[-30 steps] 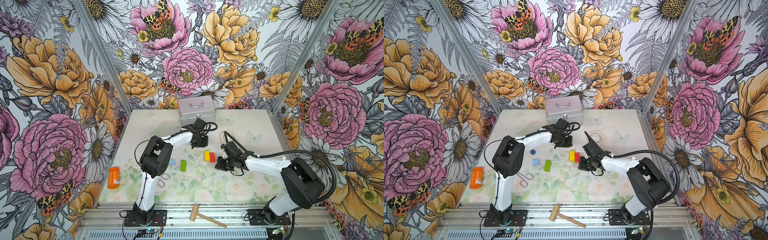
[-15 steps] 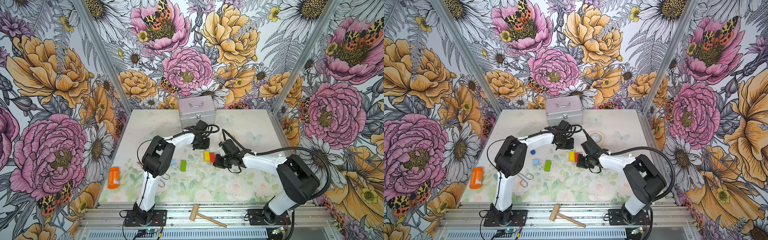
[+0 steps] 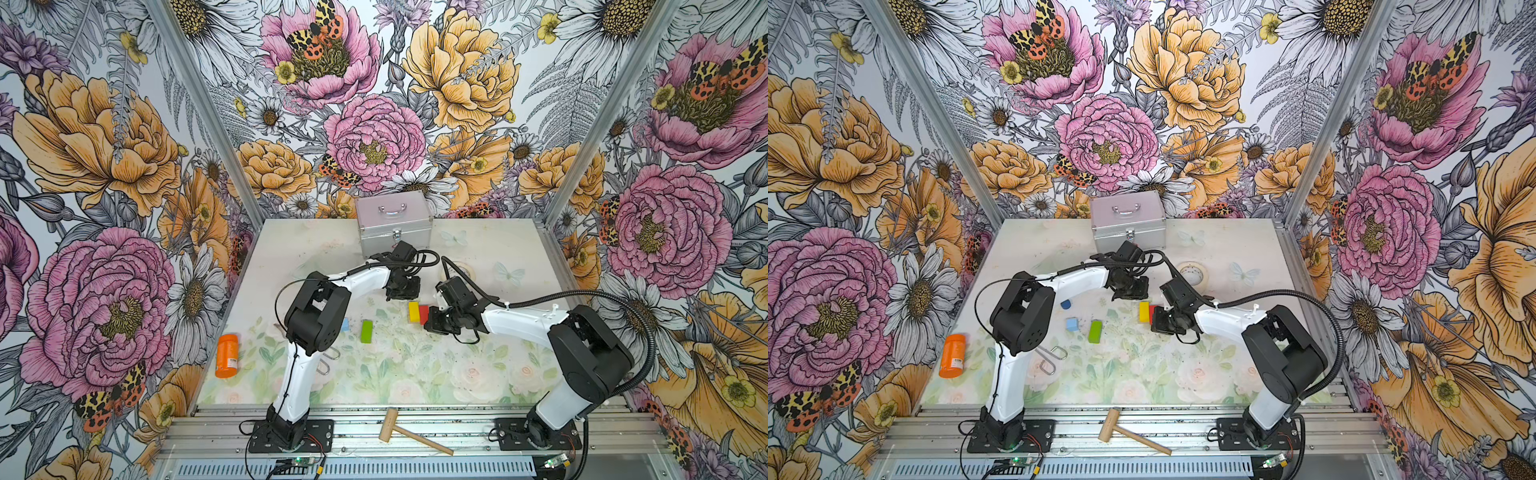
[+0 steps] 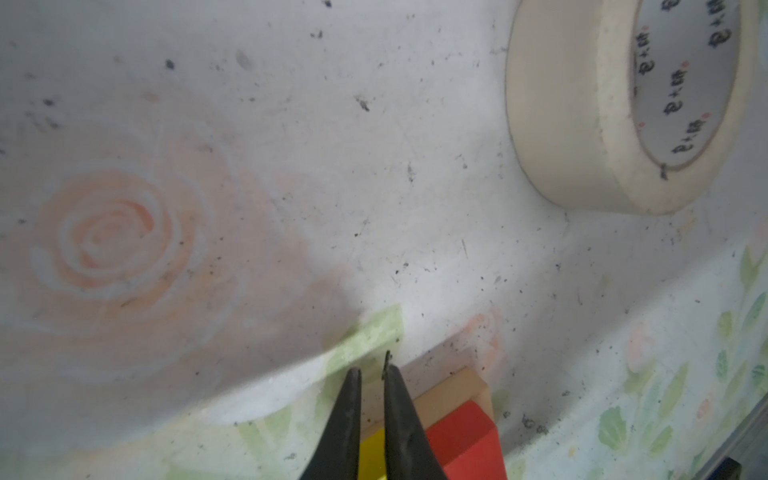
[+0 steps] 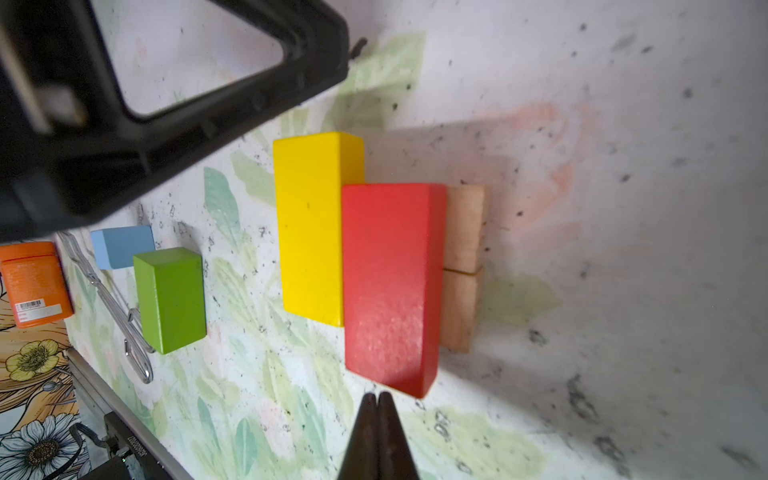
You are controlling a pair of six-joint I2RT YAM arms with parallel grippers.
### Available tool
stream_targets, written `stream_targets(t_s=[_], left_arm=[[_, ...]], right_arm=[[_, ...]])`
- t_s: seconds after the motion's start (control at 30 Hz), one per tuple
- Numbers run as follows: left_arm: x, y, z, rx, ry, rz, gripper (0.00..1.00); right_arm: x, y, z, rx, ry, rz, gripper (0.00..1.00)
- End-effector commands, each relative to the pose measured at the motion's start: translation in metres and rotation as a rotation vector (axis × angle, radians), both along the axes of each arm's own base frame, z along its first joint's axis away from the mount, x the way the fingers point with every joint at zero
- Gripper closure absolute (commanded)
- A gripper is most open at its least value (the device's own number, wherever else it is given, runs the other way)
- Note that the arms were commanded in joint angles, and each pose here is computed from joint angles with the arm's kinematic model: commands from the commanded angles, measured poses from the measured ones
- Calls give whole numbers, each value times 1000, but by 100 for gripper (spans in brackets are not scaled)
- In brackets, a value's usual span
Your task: Build the wood block tower
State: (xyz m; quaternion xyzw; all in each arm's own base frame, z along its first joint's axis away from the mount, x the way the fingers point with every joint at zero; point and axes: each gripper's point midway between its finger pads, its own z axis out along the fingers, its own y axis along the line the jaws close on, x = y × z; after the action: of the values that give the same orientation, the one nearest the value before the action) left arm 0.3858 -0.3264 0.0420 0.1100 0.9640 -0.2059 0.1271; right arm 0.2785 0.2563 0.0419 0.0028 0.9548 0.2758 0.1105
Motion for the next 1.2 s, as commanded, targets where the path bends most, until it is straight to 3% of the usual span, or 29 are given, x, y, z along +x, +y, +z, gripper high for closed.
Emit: stream_targets(t_s=[0.0, 1.17], left_arm=[[-1, -10, 2, -20, 0, -31, 86], [-6, -21, 2, -34, 9, -53, 86]], right_arm=[[8, 8, 8, 19, -31, 12, 100], [15, 13, 5, 19, -29, 16, 100]])
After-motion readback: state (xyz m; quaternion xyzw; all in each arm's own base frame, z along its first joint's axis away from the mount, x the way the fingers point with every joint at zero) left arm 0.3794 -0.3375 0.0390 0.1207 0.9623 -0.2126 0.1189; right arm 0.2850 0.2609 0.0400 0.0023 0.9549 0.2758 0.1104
